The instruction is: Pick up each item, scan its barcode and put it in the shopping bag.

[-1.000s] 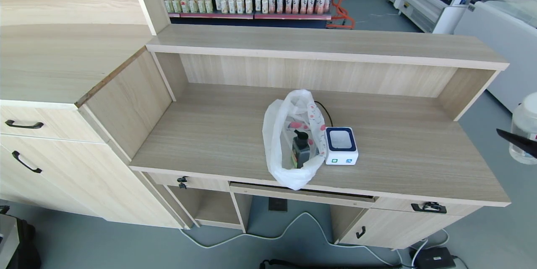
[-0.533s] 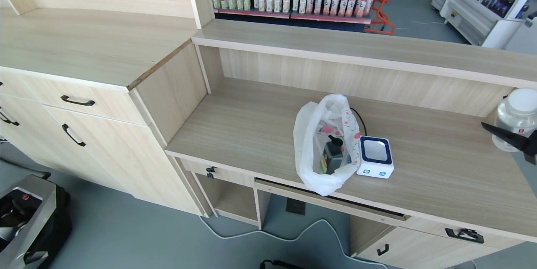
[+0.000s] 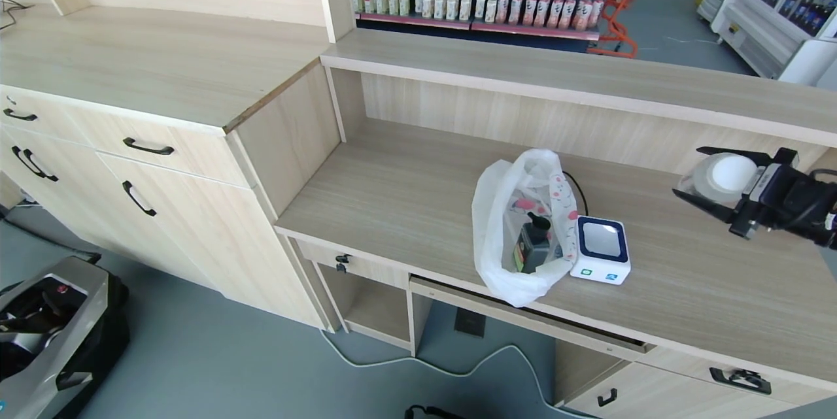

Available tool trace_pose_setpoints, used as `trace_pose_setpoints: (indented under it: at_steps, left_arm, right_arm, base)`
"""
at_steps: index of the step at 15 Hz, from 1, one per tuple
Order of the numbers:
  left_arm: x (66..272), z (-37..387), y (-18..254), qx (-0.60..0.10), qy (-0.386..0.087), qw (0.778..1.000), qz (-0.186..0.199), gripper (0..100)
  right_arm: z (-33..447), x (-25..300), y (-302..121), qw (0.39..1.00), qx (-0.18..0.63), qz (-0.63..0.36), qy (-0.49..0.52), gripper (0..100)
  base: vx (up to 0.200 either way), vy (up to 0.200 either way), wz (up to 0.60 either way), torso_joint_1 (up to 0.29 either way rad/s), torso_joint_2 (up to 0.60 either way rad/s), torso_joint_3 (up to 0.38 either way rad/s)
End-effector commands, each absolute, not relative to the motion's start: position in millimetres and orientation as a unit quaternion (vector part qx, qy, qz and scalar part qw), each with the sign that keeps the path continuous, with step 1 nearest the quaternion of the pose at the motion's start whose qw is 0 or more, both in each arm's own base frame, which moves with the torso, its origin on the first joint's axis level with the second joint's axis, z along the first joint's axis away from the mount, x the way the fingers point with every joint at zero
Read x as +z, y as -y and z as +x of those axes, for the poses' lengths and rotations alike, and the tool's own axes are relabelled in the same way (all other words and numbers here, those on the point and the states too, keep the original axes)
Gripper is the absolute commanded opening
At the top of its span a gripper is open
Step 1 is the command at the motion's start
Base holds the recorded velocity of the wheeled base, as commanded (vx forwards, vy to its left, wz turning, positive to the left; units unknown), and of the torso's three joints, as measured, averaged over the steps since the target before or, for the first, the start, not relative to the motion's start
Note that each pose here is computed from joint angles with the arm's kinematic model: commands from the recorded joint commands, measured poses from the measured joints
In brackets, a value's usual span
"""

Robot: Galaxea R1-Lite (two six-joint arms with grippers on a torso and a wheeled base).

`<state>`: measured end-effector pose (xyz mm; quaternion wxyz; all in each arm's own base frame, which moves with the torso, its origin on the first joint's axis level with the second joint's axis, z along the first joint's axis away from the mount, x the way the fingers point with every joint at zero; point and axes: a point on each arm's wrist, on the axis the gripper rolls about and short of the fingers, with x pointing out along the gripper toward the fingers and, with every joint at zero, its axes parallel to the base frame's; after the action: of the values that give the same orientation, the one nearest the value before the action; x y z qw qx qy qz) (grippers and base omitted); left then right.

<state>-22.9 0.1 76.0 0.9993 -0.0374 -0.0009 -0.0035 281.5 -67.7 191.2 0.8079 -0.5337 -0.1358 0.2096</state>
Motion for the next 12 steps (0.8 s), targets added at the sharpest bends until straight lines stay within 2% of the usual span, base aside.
trace_pose_setpoints:
  at_steps: [1,7,12]
  left_arm:
    - [75.6,-22.8,-0.1,-0.004,0.001,0.999,-0.038,100]
    - [76.1,-22.9,-0.1,-0.004,0.001,0.999,-0.038,100]
    - [76.1,-22.9,-0.1,-0.004,0.001,0.999,-0.038,100]
  right_arm:
    - [287.3,174.3,65.6,0.810,0.229,-0.526,0.121,0]
    - [298.6,162.8,55.6,0.809,0.257,-0.515,0.122,0]
    - [318.6,137.1,45.7,0.792,0.278,-0.526,0.137,0]
  base:
    - [0.000,0.000,0.00,0.000,0.00,0.000]
    - [0.000,0.000,0.00,0.000,0.00,0.000]
    - [0.000,0.000,0.00,0.000,0.00,0.000]
